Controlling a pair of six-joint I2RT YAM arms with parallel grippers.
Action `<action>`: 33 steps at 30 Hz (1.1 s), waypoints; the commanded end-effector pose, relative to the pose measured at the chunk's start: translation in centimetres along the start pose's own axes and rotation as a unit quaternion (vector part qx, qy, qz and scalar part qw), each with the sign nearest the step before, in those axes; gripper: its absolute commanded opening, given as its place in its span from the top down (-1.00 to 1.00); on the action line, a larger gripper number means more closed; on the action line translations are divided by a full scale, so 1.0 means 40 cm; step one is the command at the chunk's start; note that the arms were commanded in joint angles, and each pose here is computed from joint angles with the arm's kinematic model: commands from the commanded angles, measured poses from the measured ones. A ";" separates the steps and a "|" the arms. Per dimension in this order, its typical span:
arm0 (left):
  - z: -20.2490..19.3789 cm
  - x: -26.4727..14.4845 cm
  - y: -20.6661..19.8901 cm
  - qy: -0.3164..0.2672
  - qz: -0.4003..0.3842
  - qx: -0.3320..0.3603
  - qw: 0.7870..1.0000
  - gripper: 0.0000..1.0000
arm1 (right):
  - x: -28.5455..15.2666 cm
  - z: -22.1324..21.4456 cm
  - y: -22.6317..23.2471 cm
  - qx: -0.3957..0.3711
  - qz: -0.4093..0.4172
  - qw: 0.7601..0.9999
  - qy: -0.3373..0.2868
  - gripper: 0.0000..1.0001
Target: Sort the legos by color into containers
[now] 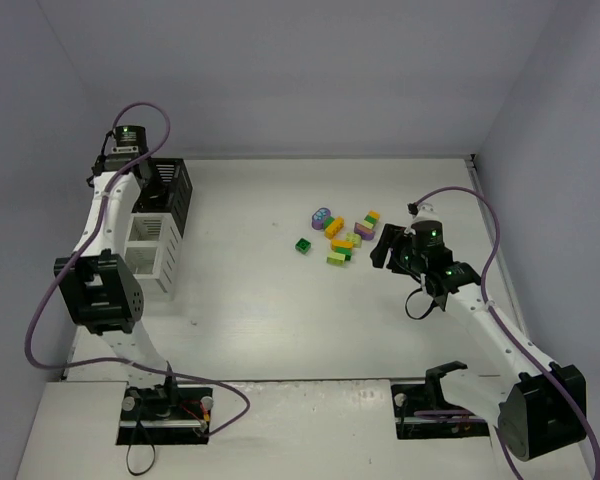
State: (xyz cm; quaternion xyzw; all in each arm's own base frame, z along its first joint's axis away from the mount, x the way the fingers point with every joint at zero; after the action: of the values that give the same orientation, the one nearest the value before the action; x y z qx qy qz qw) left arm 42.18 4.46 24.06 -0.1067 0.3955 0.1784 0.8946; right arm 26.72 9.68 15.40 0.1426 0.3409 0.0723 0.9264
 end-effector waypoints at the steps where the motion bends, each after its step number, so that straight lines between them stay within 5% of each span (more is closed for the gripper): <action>1: 0.043 0.007 0.021 -0.011 0.012 -0.017 1.000 0.86 | 0.000 0.025 0.018 -0.008 0.018 1.000 -0.025 -0.28; 6: 0.044 0.057 0.031 0.011 0.029 -0.017 0.999 0.83 | 0.001 0.022 0.015 -0.008 0.013 1.000 -0.025 -0.28; 14: 0.055 0.055 0.037 0.005 0.011 -0.032 0.999 -0.01 | 0.005 0.018 0.013 -0.008 0.011 1.000 -0.021 -0.30; 20: 0.064 -0.039 -0.008 -0.028 -0.029 -0.022 0.999 -0.12 | 0.003 0.017 0.015 -0.008 0.011 1.000 -0.022 -0.30; 25: -0.013 -0.183 -0.225 -0.062 -0.141 0.088 0.984 -0.12 | 0.002 0.019 0.015 -0.009 0.011 1.000 -0.024 -0.30; 33: -0.227 -0.239 -0.476 -0.031 -0.271 0.205 0.940 -0.26 | -0.005 0.019 0.019 -0.009 0.015 0.999 -0.028 -0.36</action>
State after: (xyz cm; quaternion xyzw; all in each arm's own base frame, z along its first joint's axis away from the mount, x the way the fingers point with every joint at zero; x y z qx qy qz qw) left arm 37.45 -16.22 26.54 -0.0295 0.3682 -0.1184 0.9217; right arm 26.42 9.96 14.99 0.1394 0.3459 0.0769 0.9247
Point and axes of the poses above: each gripper's point midway between its finger pads, its own x axis out along the fingers, its own y axis along the line the jaws close on, z = x × y, the point moved 4 cm from there along -x, back along the fingers, and after that the axes turned 1 degree about -x, right-handed, at the moved point
